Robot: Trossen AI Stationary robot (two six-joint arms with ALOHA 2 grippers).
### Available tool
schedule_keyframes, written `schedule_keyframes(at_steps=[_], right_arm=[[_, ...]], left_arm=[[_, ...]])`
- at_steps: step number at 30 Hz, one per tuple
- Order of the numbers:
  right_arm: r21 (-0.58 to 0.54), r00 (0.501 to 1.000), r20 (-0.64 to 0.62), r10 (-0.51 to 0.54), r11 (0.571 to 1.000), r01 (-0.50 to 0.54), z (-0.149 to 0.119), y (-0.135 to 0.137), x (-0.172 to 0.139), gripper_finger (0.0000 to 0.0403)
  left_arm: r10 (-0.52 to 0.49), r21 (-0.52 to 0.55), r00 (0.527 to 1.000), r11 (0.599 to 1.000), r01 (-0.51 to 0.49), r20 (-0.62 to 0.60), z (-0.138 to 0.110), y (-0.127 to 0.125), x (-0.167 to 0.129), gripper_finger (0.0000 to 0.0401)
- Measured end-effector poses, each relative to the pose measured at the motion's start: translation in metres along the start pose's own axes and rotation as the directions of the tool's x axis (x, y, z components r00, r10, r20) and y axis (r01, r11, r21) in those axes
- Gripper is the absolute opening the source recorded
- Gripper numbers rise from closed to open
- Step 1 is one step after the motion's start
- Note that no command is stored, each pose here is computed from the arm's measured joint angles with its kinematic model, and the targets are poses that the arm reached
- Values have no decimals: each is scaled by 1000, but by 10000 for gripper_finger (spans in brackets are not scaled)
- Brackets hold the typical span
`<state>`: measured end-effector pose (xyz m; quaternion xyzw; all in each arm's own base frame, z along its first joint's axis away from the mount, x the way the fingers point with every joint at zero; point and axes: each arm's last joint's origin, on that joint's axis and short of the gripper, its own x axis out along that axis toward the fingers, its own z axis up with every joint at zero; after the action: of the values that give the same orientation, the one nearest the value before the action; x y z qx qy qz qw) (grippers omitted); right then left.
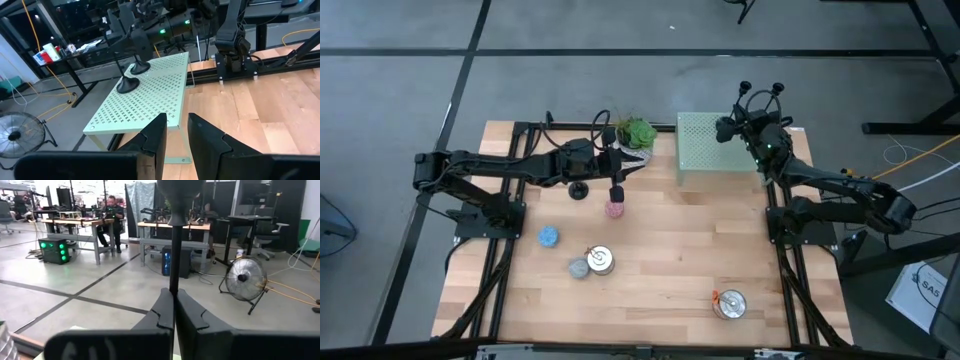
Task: Pick & Place candle stick holders
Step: Put the right black candle holder and aligned with other black candle holder on the shelf, then adjust the black candle holder on the shelf
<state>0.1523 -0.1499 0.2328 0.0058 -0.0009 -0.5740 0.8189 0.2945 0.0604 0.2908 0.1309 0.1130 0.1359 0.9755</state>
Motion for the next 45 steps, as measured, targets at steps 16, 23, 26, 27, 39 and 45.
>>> schedule_keyframes(at_steps=[16,23,26,27,39,45], right_arm=[[-20,1000,3,19,1000,-19,0,-4,3,15],[-74,1000,-15,23,997,-24,-2,-4,3,53],[-73,1000,-11,23,997,-24,-1,-4,3,75],[-73,1000,-12,23,997,-24,-1,-4,3,83],[-25,997,-42,65,998,-66,4,0,-12,191],[25,991,-100,94,995,-92,9,1,-31,196]], left_arm=[[0,1,1000,1000,0,-1,0,0,0,73],[0,1,1000,1000,0,-1,0,0,0,72],[-1,1,1000,1000,1,-2,0,0,0,73],[-1,1,1000,1000,1,-4,0,0,0,73],[-7,12,1000,1000,7,-25,-2,-1,0,72],[-7,12,1000,1000,7,-25,-2,-1,0,72]])
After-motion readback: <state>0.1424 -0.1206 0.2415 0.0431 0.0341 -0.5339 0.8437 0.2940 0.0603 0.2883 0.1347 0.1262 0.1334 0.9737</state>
